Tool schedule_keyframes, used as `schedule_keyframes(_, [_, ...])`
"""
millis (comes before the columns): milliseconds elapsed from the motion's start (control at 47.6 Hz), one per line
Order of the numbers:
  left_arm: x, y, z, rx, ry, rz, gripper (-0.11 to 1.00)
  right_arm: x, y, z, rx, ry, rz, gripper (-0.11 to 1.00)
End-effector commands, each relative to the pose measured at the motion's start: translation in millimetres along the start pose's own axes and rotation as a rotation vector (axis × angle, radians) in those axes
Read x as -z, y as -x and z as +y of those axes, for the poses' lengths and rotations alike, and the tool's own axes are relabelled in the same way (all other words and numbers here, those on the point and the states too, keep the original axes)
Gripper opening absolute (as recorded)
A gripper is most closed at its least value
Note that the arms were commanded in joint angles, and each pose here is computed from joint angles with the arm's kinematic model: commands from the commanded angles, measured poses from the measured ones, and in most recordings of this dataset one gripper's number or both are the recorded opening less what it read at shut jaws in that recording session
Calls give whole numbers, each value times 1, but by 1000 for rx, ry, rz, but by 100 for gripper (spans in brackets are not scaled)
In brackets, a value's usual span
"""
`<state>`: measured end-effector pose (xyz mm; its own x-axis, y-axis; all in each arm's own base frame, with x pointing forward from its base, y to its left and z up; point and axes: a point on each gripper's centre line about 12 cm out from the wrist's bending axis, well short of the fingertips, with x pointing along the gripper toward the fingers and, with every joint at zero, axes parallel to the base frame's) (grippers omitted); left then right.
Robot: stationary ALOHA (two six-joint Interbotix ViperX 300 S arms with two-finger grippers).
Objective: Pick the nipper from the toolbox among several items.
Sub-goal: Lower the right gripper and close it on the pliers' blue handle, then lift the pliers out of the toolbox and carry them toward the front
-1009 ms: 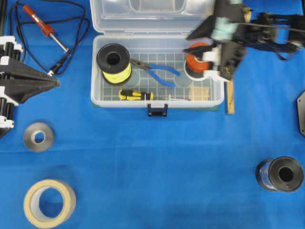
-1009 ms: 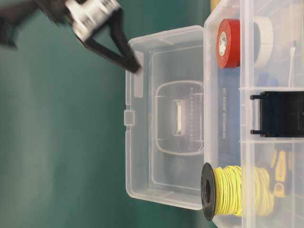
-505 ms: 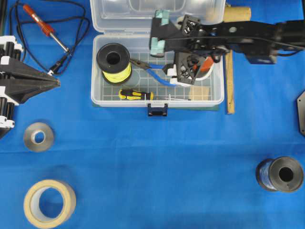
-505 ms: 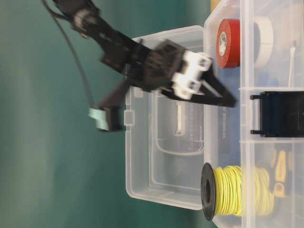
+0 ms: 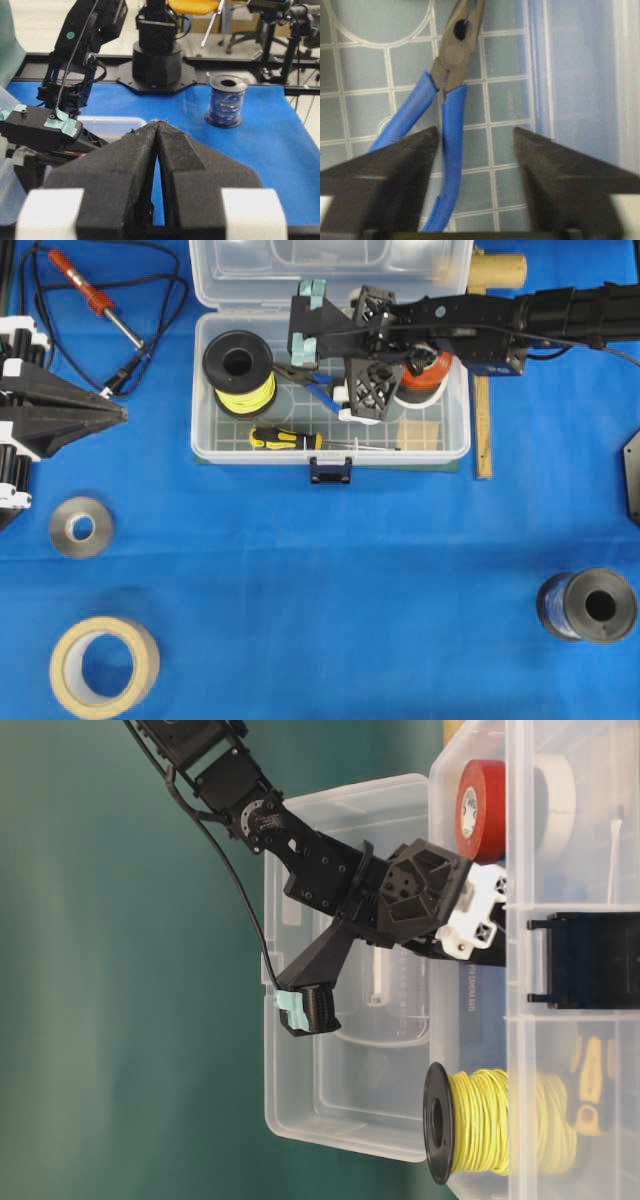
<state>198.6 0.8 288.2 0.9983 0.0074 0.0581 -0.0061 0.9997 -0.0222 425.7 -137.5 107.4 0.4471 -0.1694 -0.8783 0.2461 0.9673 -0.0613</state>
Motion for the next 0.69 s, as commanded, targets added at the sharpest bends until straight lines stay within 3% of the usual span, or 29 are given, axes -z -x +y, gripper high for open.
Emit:
schedule_keyframes(0, [-2, -2, 0, -2, 4, -5, 0, -4, 4, -1, 2, 18, -5, 45])
schedule_keyframes(84, [-3, -2, 0, -2, 4, -6, 0, -3, 5, 1, -2, 33, 7, 18])
schedule_keyframes(126, [-2, -2, 0, -2, 4, -6, 0, -3, 5, 1, -2, 35, 11, 13])
schedule_keyframes(336, [-4, -1, 0, -2, 6, -12, 0, -16, 29, -3, 5, 25, -49, 13])
schedule_keyframes(673, [-3, -1, 0, -3, 7, -6, 0, -43, 121, -10, 25, 4, -230, 13])
